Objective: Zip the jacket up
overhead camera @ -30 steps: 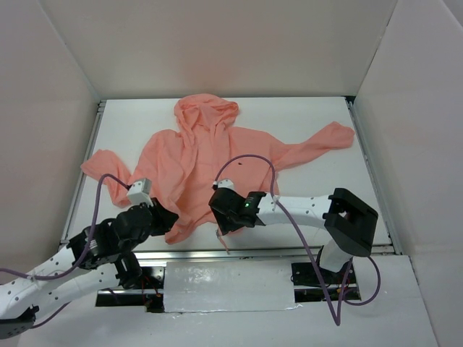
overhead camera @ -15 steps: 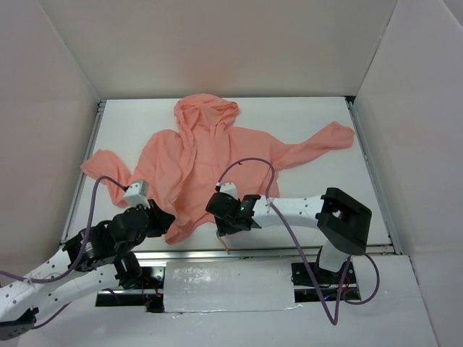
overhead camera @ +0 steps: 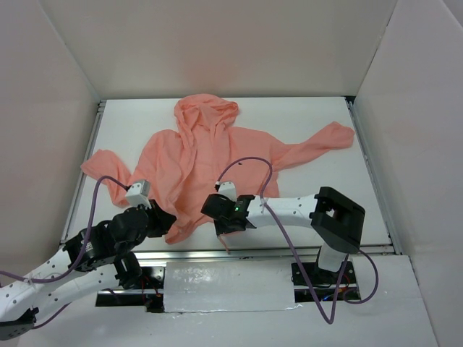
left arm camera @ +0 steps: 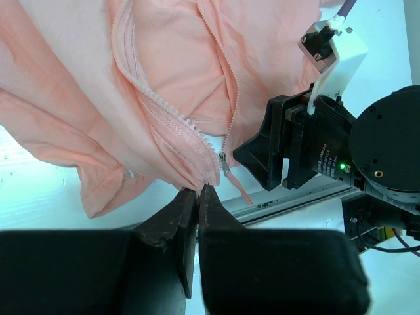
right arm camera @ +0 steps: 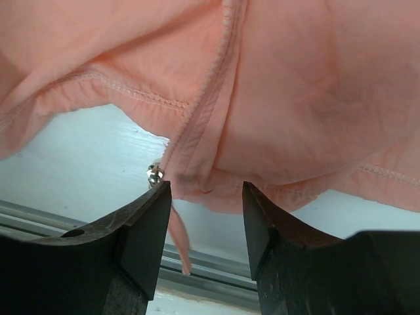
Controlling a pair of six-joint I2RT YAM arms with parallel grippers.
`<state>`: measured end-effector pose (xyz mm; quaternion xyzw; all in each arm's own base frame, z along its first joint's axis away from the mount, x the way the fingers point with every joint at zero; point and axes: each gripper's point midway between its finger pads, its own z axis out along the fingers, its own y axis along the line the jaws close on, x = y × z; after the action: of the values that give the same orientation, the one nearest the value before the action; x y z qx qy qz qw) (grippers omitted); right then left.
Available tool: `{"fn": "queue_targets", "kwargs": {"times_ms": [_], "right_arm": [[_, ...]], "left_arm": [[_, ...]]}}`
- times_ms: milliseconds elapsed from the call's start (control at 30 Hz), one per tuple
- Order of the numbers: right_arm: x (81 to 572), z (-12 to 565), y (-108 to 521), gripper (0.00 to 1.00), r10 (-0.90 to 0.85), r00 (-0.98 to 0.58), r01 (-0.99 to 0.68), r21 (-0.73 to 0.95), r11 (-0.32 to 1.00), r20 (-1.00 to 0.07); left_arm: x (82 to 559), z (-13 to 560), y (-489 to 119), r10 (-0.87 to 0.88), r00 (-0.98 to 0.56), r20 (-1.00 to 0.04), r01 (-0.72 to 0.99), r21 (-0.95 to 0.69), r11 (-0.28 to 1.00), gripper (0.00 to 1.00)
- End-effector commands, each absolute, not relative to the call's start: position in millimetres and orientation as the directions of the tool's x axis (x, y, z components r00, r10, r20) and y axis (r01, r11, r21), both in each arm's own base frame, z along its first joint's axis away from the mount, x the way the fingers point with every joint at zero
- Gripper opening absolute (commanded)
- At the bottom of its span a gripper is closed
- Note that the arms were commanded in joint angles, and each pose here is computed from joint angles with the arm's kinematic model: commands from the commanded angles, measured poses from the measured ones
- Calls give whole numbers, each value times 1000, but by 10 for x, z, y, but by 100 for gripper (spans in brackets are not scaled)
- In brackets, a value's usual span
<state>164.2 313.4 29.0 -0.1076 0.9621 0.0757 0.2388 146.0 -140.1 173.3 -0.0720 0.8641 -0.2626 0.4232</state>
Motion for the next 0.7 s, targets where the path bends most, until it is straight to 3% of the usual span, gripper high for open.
{"fn": "queue_targets", "kwargs": {"times_ms": [0,433,667], "right_arm": [[1718,416,3197,55,-131,-846,-206,91,974,-517],[1544,94,3192,51,-150,-877,-193,50,980,-456],[1505,-36,3102,37,-145,-887,-173,25,985,-439]], "left_arm": [[1488,1791,-1450,-339,-617,-710,133,-518,845,0],[1478,1818,-1463,-342,-612,-713,151,-530,834,0],[1463,1805,-1471,-339,-617,-710,156,-533,832,0]]}}
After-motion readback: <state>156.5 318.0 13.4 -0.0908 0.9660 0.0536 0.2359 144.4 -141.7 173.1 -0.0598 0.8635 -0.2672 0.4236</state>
